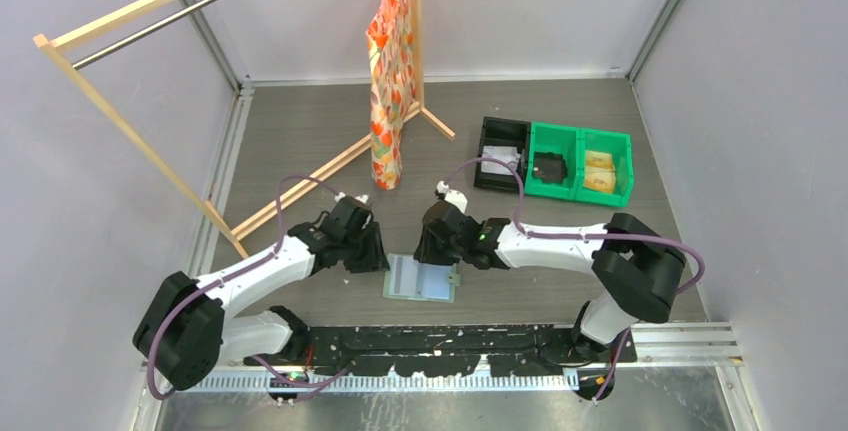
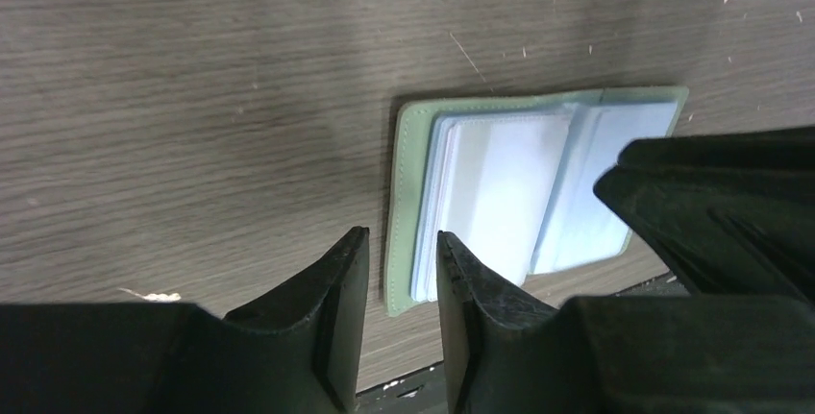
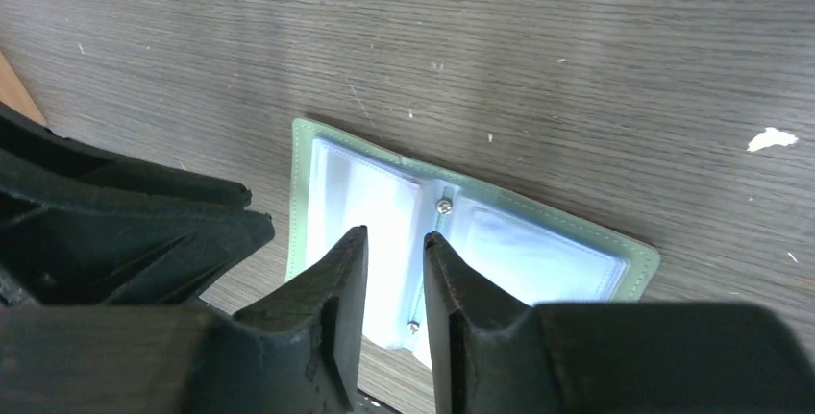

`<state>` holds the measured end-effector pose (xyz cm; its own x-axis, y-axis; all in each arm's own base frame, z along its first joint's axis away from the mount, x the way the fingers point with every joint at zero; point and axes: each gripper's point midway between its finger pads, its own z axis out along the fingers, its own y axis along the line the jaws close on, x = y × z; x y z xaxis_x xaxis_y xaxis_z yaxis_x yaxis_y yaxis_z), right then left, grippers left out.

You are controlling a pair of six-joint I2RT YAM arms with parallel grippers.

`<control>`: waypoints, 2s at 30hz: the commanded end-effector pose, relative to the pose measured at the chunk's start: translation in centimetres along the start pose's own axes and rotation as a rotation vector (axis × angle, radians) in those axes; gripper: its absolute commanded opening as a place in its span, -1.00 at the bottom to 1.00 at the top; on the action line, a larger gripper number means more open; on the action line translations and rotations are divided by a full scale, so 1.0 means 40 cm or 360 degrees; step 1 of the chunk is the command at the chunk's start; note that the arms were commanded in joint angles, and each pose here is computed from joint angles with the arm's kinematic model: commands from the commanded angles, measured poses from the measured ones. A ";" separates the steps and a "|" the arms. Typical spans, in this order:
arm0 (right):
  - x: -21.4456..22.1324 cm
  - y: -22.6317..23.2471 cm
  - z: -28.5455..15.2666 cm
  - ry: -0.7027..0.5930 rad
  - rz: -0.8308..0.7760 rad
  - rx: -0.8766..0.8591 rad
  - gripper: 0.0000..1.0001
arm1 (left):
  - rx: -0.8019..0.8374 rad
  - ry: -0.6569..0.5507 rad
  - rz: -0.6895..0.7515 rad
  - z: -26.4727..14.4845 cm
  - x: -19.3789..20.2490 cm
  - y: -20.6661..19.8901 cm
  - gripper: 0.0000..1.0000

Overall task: Take the credit cards out of the card holder
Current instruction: Remove the credit card from the card holder.

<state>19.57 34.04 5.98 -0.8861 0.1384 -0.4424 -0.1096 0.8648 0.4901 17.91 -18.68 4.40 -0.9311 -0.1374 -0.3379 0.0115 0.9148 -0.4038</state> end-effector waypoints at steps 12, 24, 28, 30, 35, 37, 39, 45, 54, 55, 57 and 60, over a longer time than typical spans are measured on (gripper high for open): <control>0.062 -0.052 0.032 0.0028 0.0248 -0.0058 -0.66 | 0.0260 0.0095 -0.0124 0.030 0.051 -0.011 -0.07; 0.122 -0.125 0.070 0.0101 0.0261 0.0051 -0.79 | 0.0669 0.0071 -0.0285 0.022 0.039 -0.084 -0.09; 0.127 -0.130 0.076 0.0106 0.0272 0.0055 -0.80 | 0.0744 0.0039 -0.0295 0.007 0.025 -0.106 -0.14; 0.128 -0.132 0.076 0.0106 0.0275 0.0058 -0.80 | 0.0751 0.0028 -0.0295 0.002 0.021 -0.110 -0.21; 0.133 -0.145 0.075 0.0107 0.0272 0.0080 -0.80 | 0.0782 0.0008 -0.0297 -0.010 0.013 -0.120 -0.45; 0.137 -0.149 0.076 0.0113 0.0274 0.0087 -0.80 | 0.0820 -0.0001 -0.0302 -0.017 0.008 -0.130 -0.58; 0.137 -0.148 0.078 0.0116 0.0277 0.0087 -0.80 | 0.0853 0.0000 -0.0316 -0.023 0.005 -0.140 -0.70; 0.128 -0.142 0.060 0.0106 0.0273 0.0087 -0.77 | 0.0865 -0.0001 -0.0322 -0.028 -0.001 -0.148 -0.99; 0.084 -0.139 -0.039 0.0009 0.0250 0.0066 -0.50 | 0.0649 -0.0032 -0.0242 -0.040 -0.020 -0.115 -0.99; 0.078 -0.133 -0.048 -0.0001 0.0249 0.0053 -0.49 | 0.0631 -0.0032 -0.0232 -0.043 -0.021 -0.112 -0.99; 0.063 -0.110 -0.061 -0.0019 0.0246 0.0002 -0.44 | 0.0625 -0.0035 -0.0221 -0.047 -0.025 -0.113 -0.99; 0.051 -0.076 -0.067 -0.0022 0.0247 -0.0076 -0.33 | 0.0644 -0.0010 -0.0213 -0.046 -0.024 -0.122 -0.89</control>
<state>16.38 29.69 3.89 -0.8982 0.2750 -0.3428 0.0379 0.8256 0.5630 17.65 -22.22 7.40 -0.9341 -0.2696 -0.2340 -0.0007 0.6567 -0.7541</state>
